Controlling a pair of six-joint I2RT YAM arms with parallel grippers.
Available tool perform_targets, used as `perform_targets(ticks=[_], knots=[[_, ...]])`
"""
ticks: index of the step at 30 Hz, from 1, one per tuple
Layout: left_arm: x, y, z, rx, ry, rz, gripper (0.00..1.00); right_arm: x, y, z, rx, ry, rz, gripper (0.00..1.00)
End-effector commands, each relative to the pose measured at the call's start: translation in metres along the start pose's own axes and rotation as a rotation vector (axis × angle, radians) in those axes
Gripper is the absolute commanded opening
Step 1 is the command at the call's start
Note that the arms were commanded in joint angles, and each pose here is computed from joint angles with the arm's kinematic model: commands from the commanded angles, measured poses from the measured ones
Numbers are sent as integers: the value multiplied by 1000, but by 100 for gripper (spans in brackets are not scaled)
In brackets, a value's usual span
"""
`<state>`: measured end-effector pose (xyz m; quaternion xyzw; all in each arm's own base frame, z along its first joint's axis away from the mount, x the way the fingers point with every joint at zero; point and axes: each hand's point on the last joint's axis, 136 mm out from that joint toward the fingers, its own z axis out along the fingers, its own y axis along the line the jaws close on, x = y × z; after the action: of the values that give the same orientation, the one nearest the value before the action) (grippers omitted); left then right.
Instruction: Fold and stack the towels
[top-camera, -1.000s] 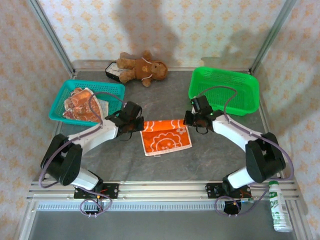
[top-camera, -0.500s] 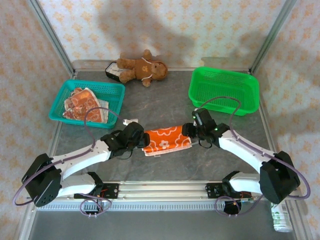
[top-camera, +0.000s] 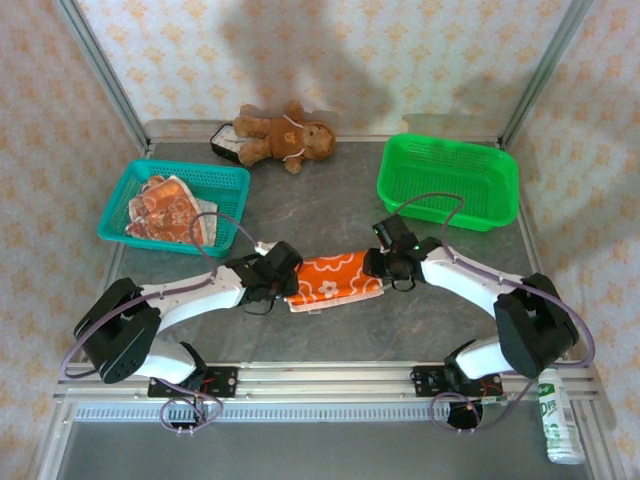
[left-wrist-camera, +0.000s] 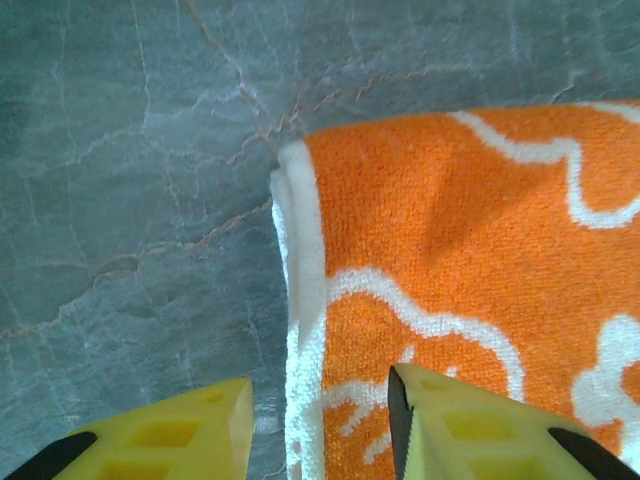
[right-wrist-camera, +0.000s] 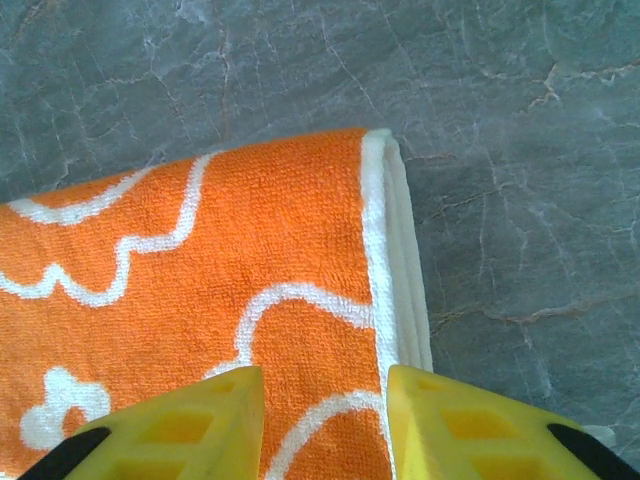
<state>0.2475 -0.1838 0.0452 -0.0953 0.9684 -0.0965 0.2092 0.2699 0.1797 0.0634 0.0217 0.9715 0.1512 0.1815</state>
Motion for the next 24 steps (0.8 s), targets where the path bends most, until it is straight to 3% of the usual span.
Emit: perform_targets(ticks=[1, 14, 16, 19, 22, 24], knots=[[7, 7, 3, -13, 36, -34, 40, 12, -13, 3, 48, 32, 33, 37], [27, 8, 14, 6, 108, -70, 26, 37, -21, 13, 36, 96, 70, 36], [26, 6, 14, 11, 108, -72, 17, 38, -19, 15, 33, 106, 63, 30], [25, 3, 14, 17, 115, -78, 1, 34, -18, 13, 39, 105, 51, 10], [21, 0, 6, 23, 106, -86, 0, 26, -16, 5, 42, 73, 47, 0], [17, -2, -1, 29, 94, -89, 0, 20, -14, -2, 45, 55, 38, 0]])
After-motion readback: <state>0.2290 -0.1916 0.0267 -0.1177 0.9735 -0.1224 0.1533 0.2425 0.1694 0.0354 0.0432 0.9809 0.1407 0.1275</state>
